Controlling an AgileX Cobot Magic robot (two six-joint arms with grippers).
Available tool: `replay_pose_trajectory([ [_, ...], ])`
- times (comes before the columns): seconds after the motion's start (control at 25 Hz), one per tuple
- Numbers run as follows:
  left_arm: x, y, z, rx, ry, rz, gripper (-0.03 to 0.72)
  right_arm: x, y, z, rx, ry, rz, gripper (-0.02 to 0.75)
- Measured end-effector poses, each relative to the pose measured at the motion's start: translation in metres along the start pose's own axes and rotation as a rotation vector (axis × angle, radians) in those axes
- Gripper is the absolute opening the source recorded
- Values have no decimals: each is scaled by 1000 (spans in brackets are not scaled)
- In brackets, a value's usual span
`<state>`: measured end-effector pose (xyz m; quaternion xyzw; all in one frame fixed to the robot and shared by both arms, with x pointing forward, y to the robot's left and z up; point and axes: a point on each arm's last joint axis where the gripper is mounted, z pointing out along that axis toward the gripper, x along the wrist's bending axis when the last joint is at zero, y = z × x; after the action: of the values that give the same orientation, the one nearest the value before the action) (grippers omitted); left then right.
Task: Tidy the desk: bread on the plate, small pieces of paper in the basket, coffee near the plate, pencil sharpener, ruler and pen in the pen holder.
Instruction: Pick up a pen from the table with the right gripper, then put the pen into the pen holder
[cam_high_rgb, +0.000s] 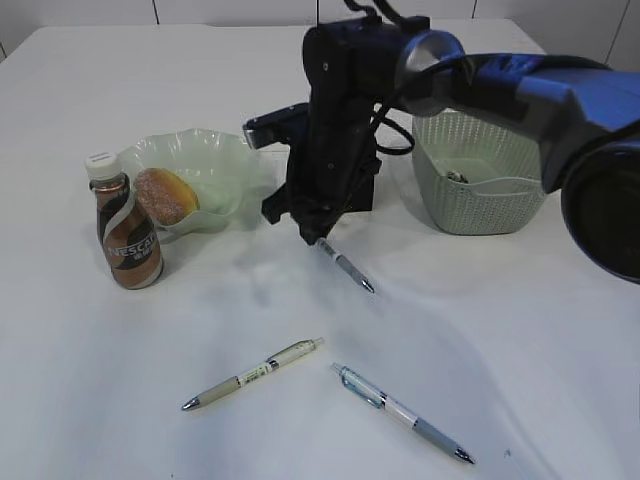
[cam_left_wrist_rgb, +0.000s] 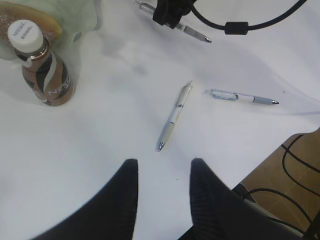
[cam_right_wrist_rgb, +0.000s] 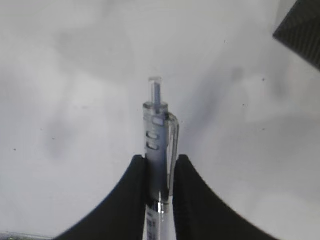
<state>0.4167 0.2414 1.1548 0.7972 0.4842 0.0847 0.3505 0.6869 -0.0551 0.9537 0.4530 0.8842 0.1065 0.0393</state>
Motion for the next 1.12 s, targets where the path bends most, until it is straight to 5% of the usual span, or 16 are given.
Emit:
replay_pose_trajectory([
  [0.56,0,0,0,-1,0,0,242,1,31,-89,-326,-38,-14,119],
  [1.12,0,0,0,-2,1,0,239,-6,58,-108,-672,-92,-6,119],
])
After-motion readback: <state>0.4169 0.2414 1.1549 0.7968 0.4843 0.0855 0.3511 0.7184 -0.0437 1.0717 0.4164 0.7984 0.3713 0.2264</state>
